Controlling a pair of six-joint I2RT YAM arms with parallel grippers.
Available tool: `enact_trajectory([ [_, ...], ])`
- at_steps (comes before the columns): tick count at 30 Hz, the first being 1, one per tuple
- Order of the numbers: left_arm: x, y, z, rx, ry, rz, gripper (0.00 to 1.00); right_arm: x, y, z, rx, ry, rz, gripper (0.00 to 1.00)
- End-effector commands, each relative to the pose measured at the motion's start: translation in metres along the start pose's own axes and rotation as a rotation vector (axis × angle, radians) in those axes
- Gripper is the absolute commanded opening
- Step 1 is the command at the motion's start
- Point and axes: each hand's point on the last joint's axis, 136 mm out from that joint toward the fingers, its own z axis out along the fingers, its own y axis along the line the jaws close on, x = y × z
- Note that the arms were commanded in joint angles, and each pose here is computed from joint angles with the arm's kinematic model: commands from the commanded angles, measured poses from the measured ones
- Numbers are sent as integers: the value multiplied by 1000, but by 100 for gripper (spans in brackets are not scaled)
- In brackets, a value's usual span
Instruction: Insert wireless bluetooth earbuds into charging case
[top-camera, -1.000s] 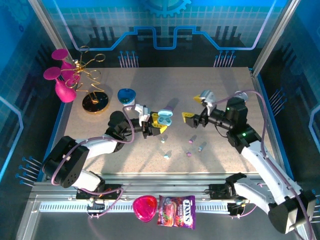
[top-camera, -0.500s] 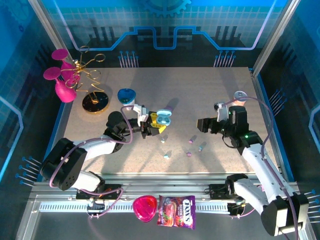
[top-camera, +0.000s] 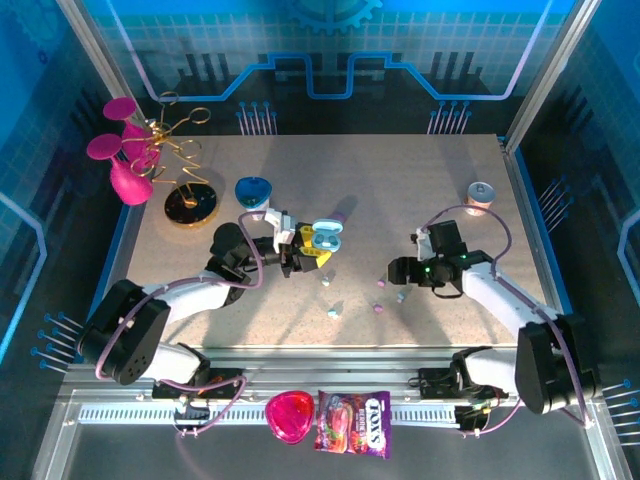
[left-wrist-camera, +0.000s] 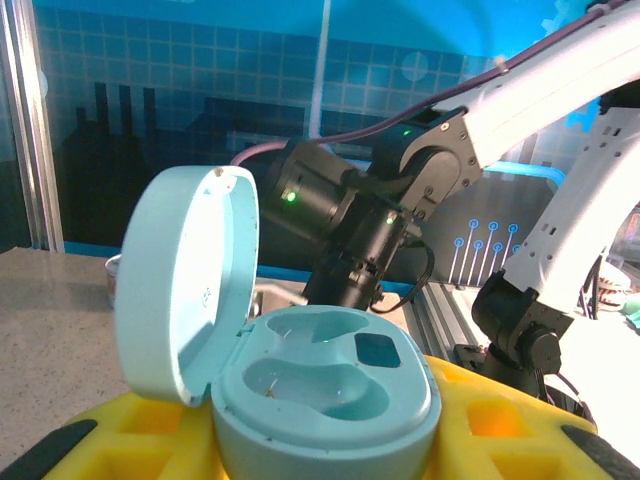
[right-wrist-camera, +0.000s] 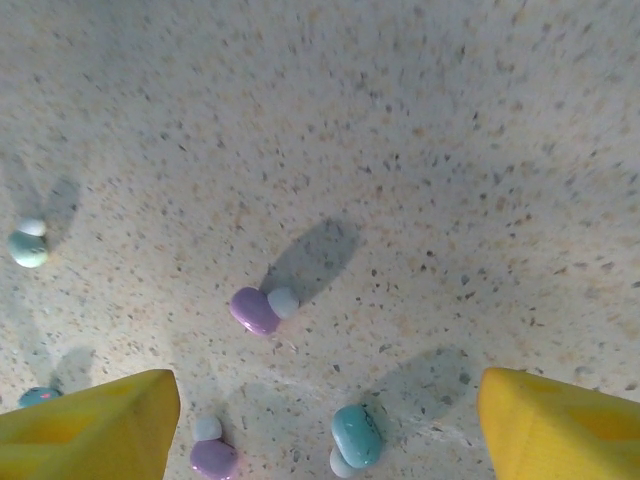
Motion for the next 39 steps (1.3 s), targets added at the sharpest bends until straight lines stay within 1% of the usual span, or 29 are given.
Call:
enact_trajectory([
  [1,-9,-8,-3,24,-15,33,37,6,2,11,25,35,4,77],
  [6,-10,-8,-3,26,-16,35,37,18,1,29,48,88,25,76],
  [10,-10,-9,-3,27,-14,37,37,26,1,35,44,115,38,74],
  [15,-9,-8,-3,27,-13,33,37,32,4,35,42,130,28,68],
  [23,-11,-9,-3,31,-16,34,37,48,9,31,35,179,27,66],
  [33,-11,-9,-2,33,-18,37,37,52,19,20,19,168,-3,58],
  [39,-12,-7,-1,37,-17,35,37,51,13,23,52,161,26,54],
])
